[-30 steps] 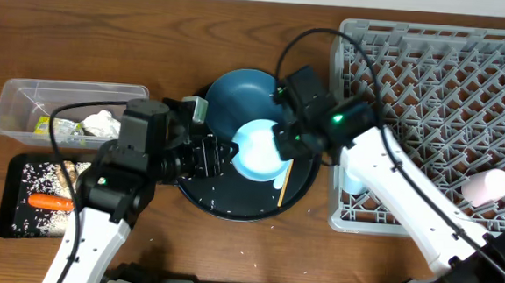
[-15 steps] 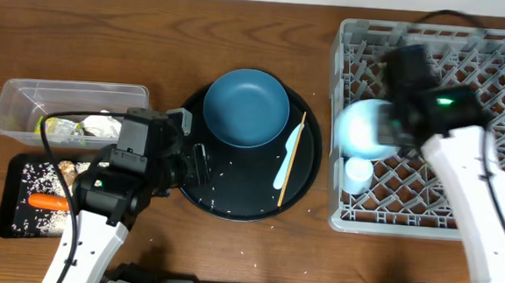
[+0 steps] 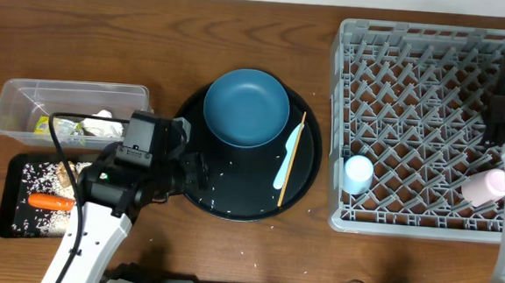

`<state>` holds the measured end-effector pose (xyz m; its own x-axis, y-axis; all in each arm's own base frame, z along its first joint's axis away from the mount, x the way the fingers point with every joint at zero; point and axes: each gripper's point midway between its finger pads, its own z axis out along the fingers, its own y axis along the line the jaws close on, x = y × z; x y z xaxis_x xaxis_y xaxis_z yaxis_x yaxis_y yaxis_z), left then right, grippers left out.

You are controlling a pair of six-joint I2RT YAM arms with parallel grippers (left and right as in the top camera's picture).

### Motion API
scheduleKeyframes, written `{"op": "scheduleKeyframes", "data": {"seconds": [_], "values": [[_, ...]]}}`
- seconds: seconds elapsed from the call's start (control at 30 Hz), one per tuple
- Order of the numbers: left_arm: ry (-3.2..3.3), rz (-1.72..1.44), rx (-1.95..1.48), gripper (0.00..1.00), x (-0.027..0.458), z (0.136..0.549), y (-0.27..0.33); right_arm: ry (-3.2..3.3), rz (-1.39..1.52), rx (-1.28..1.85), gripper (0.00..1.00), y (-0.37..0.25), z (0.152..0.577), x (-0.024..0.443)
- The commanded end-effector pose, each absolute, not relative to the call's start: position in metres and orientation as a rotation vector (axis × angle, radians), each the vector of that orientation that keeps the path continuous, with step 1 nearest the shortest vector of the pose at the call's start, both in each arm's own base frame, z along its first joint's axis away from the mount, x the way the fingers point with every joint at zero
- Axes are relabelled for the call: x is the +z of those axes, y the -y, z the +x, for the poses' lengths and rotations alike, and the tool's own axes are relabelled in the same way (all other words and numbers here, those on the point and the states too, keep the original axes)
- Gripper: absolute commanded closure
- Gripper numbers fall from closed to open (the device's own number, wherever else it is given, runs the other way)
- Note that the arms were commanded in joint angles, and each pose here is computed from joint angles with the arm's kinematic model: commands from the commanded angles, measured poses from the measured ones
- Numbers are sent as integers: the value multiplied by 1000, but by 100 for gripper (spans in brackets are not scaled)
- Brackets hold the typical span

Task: Sort waste into correct bins and load items into the dishwasher rack
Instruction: 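Carry the light-blue bowl right into the rack with the right gripper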

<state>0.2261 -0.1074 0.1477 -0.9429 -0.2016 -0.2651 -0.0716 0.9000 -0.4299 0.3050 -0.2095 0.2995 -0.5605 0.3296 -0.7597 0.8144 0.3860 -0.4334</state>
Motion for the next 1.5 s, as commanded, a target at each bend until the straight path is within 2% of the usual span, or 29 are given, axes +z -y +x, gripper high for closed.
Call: {"op": "scheduleKeyframes", "data": {"seconds": [0.0,0.23,0.4,0.83,1.47], "values": [[-2777,-195,-585,44,143,226,105,-1952,986,-1338,99,236,291,332],[-2800,-201,-578,44,138,227,105,-1825,964,-1550,99,265,310,352],[-2827,-172,-563,44,131,226,104,-1875,819,-1679,99,277,346,348],[-2915,-197,-541,44,111,225,104,-2125,621,-1808,99,292,395,244],[-2930,-202,-536,44,108,224,104,-2310,453,-1713,99,278,426,156]]}}
